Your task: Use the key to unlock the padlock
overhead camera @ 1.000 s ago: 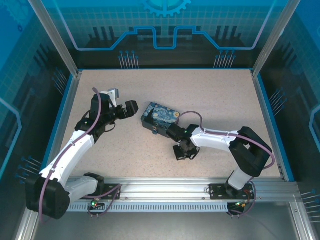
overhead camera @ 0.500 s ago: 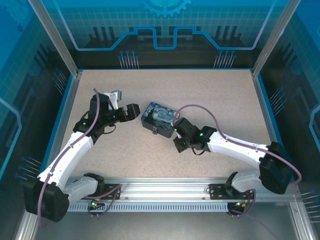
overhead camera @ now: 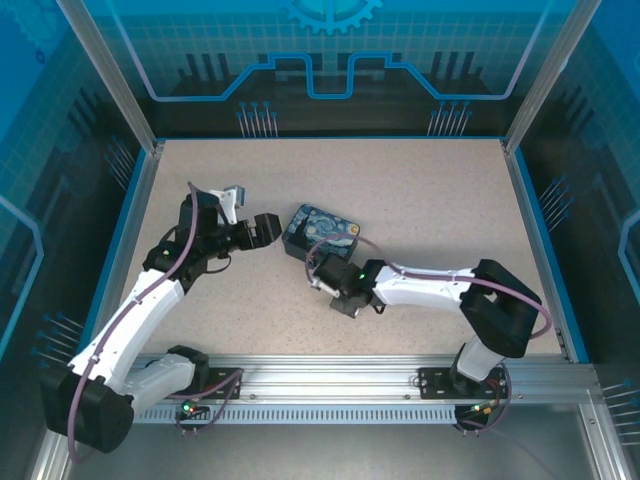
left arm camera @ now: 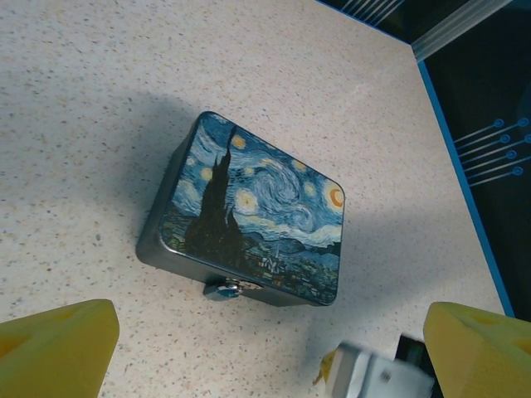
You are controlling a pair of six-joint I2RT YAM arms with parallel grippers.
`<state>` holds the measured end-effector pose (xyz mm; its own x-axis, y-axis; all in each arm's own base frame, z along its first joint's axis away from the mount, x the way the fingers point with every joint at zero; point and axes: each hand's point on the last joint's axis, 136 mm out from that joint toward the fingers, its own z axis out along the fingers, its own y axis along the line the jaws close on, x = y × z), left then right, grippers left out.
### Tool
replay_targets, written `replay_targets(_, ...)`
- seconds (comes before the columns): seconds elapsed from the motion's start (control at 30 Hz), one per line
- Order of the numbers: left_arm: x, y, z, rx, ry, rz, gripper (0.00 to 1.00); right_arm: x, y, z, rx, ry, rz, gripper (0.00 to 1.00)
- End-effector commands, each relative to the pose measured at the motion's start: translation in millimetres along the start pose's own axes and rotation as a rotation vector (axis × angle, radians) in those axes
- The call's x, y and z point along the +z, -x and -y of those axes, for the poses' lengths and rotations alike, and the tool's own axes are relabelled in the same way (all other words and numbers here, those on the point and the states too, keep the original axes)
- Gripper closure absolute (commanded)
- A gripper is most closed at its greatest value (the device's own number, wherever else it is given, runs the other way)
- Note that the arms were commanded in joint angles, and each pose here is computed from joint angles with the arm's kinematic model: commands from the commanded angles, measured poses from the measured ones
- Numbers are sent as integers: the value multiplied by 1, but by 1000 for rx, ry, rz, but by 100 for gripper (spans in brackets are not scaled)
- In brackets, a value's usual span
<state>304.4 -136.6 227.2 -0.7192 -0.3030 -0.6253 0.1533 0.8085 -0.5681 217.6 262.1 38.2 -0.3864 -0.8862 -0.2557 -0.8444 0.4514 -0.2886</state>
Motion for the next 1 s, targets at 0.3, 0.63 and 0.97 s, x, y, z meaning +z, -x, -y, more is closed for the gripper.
replay_targets(0.3, -10, 7, -5, 39, 57, 40, 3, 5, -5, -28, -233, 58, -77, 57)
replay_targets(0.63, -8, 9, -5, 38, 54, 47, 2, -46, 13, -6, 265, 292, 55, 40)
replay_targets(0.97, -7, 8, -6, 39, 52, 44, 1, -23, -1, -13, 672, 467, -107, 47)
